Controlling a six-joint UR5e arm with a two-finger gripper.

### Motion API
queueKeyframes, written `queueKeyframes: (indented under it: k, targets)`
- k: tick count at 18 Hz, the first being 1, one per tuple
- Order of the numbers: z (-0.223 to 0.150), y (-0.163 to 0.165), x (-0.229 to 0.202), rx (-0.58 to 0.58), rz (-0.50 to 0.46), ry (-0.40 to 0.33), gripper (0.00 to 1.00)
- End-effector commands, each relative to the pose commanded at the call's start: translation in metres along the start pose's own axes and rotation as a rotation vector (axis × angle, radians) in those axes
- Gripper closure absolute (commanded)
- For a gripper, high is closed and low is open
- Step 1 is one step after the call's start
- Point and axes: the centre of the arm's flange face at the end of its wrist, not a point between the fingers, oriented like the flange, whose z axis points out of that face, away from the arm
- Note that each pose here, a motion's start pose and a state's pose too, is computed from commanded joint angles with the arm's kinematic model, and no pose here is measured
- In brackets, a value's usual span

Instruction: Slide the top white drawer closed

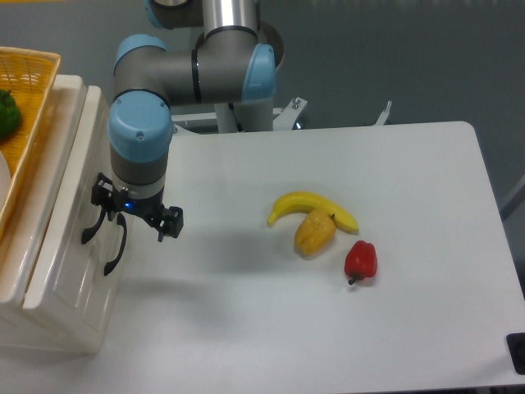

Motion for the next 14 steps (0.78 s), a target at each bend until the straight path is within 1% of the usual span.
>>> queueKeyframes:
  k: [2, 5, 8, 9, 11, 12, 14]
  targets:
    - [-0.007, 0.003, -0.019, 0.011, -0.021, -0.009, 0.00]
    - [-0.031, 0.003, -0.044, 0.042, -0.051, -0.050, 0.00]
    - [-0.040, 0.006, -0.061, 0.021, -0.067, -0.133, 0.00]
    - [-0.041, 0.008, -0.067, 0.020, -0.072, -0.142, 0.00]
    - [-0.047, 0.014, -0.083, 0.013, -0.022, -0.152, 0.00]
    - [-0.047, 0.016, -0.087, 0.004, 0.023, -0.158, 0.00]
    - [-0.049, 0.022, -0.097, -0.035, 0.106, -0.203, 0.00]
